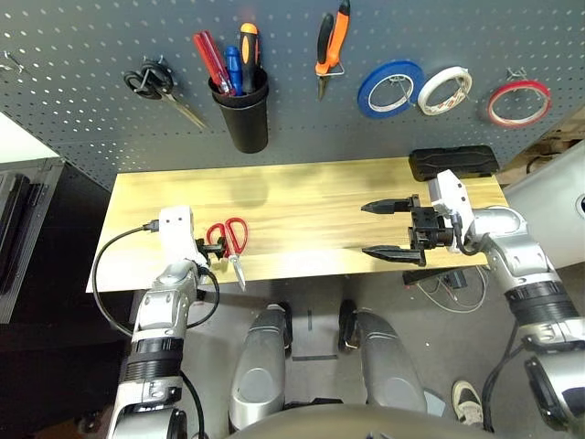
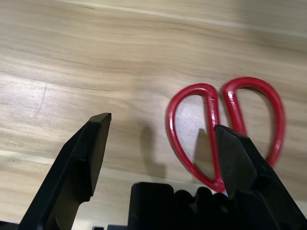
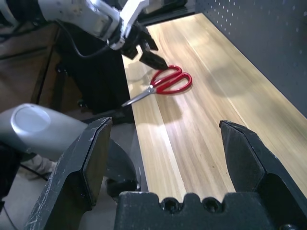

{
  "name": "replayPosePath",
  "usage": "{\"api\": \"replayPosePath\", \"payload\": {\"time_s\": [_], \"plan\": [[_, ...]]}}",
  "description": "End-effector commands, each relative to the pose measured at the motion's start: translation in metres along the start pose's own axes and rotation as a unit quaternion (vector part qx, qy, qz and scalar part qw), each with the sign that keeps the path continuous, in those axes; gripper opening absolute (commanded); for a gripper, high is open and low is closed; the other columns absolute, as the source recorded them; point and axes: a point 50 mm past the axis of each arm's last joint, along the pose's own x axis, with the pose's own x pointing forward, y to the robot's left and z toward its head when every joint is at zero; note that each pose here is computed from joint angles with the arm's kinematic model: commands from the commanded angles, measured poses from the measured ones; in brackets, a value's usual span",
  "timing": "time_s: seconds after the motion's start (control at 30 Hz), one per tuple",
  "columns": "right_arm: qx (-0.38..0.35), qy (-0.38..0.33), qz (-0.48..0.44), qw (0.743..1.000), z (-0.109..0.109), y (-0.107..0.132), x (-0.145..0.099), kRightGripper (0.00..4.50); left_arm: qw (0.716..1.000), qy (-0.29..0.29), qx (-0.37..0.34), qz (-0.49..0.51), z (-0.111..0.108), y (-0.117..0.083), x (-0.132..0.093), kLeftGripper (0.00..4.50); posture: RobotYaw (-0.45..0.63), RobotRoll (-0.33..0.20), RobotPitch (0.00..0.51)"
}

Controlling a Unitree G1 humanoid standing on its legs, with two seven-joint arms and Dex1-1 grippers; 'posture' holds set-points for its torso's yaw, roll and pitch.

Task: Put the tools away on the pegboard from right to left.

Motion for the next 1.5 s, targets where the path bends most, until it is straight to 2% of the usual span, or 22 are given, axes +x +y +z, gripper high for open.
{"api": "replayPosePath", "payload": {"time_s": [0.03,0.1,0.2,0.3,0.53,0.83,1.1,1.2,1.5], "plan": [[0.007,-0.003,0.006,1.000,-0.001,0.005,0.000,4.50,0.999,0.026,0.004,0.029,-0.015,0.005,0.004,4.46,0.00,0.000,0.296],[0.008,-0.004,0.006,1.000,0.000,0.005,0.001,4.50,0.999,0.030,0.003,0.028,-0.020,0.004,0.006,4.46,0.00,0.000,0.296],[0.009,-0.008,0.003,1.000,0.002,0.005,0.001,4.50,0.999,0.039,0.008,0.018,-0.031,-0.001,0.007,3.77,0.00,0.000,0.296],[0.006,-0.012,0.006,1.000,0.003,0.007,0.001,4.50,0.999,0.030,-0.001,0.019,-0.032,-0.002,0.007,2.67,0.00,0.000,0.296],[0.007,-0.021,-0.012,1.000,0.002,0.003,-0.009,4.50,0.999,-0.013,-0.016,0.031,-0.020,0.000,-0.006,0.02,0.01,0.000,0.249],[-0.001,-0.029,-0.020,0.999,0.005,-0.011,-0.022,4.50,0.996,-0.070,-0.042,0.036,0.010,0.006,-0.027,0.02,0.06,0.000,0.195],[-0.007,-0.035,-0.020,0.999,0.009,-0.021,-0.019,4.50,0.999,-0.043,0.012,0.013,0.001,0.009,-0.020,0.02,0.06,0.000,0.190],[-0.005,-0.037,-0.019,0.999,0.009,-0.020,-0.020,4.50,0.999,-0.032,0.035,-0.003,0.000,0.012,-0.014,0.60,0.05,0.000,0.197],[0.005,-0.035,-0.018,0.999,0.009,-0.013,-0.025,4.50,0.999,-0.010,0.048,-0.020,-0.004,0.019,-0.002,4.02,0.02,0.000,0.223]]}}
